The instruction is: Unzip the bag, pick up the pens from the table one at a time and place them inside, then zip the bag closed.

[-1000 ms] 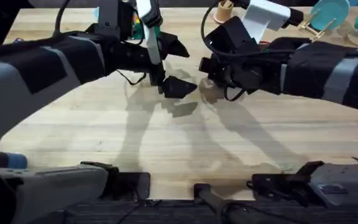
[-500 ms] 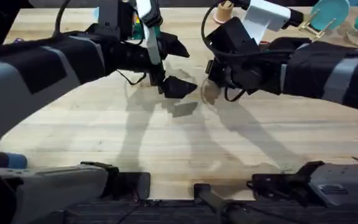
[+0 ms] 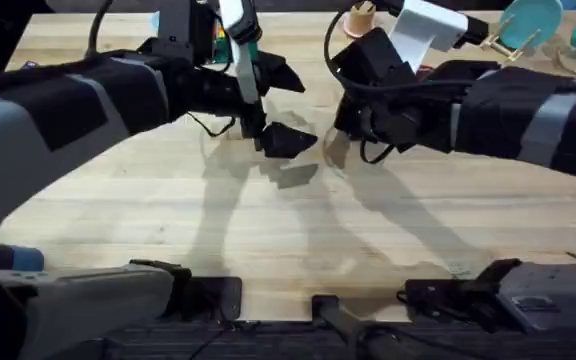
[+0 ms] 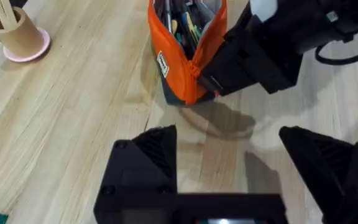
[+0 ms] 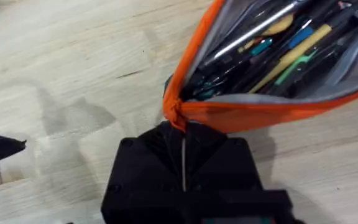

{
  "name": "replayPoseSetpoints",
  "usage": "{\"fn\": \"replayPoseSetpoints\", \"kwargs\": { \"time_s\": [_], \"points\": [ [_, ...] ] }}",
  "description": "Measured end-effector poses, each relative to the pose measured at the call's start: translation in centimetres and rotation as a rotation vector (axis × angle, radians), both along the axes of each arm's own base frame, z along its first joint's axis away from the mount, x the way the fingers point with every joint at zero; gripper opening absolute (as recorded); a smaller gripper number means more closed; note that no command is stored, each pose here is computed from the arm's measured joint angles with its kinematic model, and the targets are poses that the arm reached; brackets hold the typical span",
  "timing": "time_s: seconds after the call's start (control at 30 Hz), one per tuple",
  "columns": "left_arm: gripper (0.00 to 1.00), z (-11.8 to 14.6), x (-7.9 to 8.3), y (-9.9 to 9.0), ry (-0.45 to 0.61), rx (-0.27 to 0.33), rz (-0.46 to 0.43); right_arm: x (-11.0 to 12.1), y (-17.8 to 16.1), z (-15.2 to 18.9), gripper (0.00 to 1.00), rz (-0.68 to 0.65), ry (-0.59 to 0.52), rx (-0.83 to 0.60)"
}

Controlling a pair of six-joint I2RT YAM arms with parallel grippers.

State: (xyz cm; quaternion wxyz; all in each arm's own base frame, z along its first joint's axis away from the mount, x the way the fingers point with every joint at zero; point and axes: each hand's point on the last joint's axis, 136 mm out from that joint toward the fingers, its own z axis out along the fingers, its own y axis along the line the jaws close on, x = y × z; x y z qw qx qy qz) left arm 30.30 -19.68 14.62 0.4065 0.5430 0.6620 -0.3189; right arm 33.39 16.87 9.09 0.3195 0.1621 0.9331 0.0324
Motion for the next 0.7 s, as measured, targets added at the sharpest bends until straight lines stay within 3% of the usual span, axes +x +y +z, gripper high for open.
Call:
{"fn": "replayPoseSetpoints", "kwargs": {
  "time_s": [0.33,0.7],
  "points": [
    [0.995,0.0,0.0,0.0,0.000,0.000,0.000,-0.1,0.1,0.5,0.032,0.005,-0.006,0.015],
    [0.995,0.0,0.0,0.0,0.000,0.000,0.000,-0.9,-0.3,7.7,0.031,0.013,-0.158,0.145]
  ]
}}
